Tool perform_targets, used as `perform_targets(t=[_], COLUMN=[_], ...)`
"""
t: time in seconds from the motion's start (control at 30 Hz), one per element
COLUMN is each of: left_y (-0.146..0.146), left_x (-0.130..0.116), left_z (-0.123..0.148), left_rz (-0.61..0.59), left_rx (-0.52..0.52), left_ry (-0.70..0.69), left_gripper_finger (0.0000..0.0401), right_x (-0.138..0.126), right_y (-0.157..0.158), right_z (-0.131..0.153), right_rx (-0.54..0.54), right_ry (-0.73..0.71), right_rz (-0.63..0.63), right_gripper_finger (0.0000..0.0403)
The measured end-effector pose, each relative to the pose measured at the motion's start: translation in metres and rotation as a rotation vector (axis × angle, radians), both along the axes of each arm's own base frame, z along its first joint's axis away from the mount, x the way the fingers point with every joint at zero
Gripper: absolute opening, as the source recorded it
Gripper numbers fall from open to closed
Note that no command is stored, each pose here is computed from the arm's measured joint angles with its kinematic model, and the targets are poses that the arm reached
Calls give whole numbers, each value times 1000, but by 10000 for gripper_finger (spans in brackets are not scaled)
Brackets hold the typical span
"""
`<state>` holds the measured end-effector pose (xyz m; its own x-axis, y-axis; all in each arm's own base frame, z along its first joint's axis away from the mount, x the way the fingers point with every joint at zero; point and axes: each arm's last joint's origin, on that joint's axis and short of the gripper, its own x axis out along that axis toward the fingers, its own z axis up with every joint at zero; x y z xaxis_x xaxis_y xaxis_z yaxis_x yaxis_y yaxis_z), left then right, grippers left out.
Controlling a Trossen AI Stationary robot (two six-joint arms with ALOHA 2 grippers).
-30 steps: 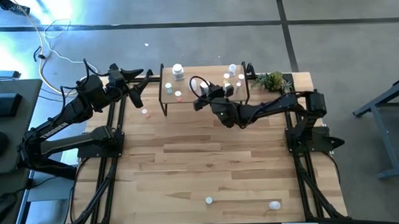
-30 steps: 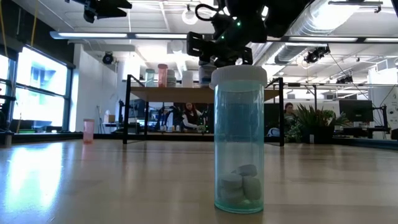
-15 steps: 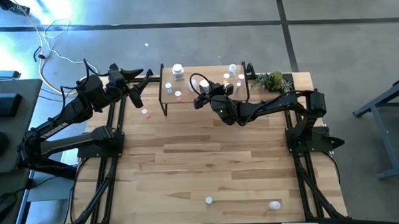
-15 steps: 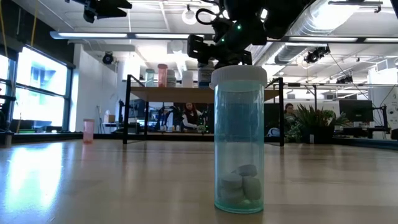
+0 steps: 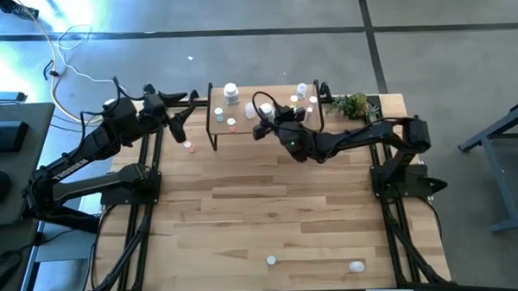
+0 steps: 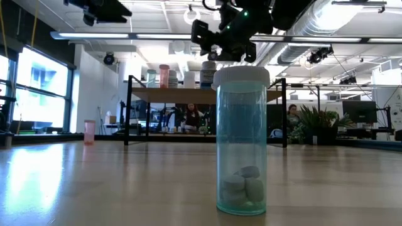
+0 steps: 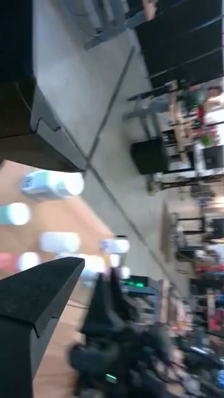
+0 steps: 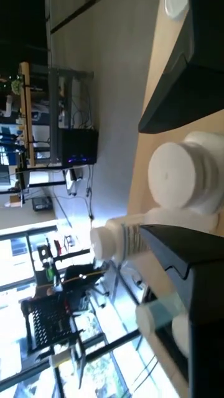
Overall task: Pick and place medicine bottles onto shelf by color
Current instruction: Put the pink pill bottle on the shelf
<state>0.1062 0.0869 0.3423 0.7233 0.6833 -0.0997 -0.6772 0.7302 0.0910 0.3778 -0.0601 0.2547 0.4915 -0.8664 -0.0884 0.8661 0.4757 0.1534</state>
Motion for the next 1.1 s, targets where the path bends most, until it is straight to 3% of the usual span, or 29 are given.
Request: perform_targets(t=[0.43, 0.67, 0.87, 1.1], left_y=[-6, -12, -17, -16], left_x=[-8, -15, -19, -19], left_z=[-36, -49, -57, -68], left_rz=[0, -7, -32, 7], left_rx=[-239, -345, -460, -502], left_ry=[304, 433, 476, 519], left_gripper_finger=[225, 225, 225, 225], right_x=[-21, -41, -59, -78], right_y=[21, 20, 14, 2], right_z=[50, 80, 102, 119], right_rx=[-79, -176, -249, -295], right_ry=[-50, 7, 60, 102], right_rz=[62, 54, 26, -24], right_gripper_finger=[244, 244, 244, 244])
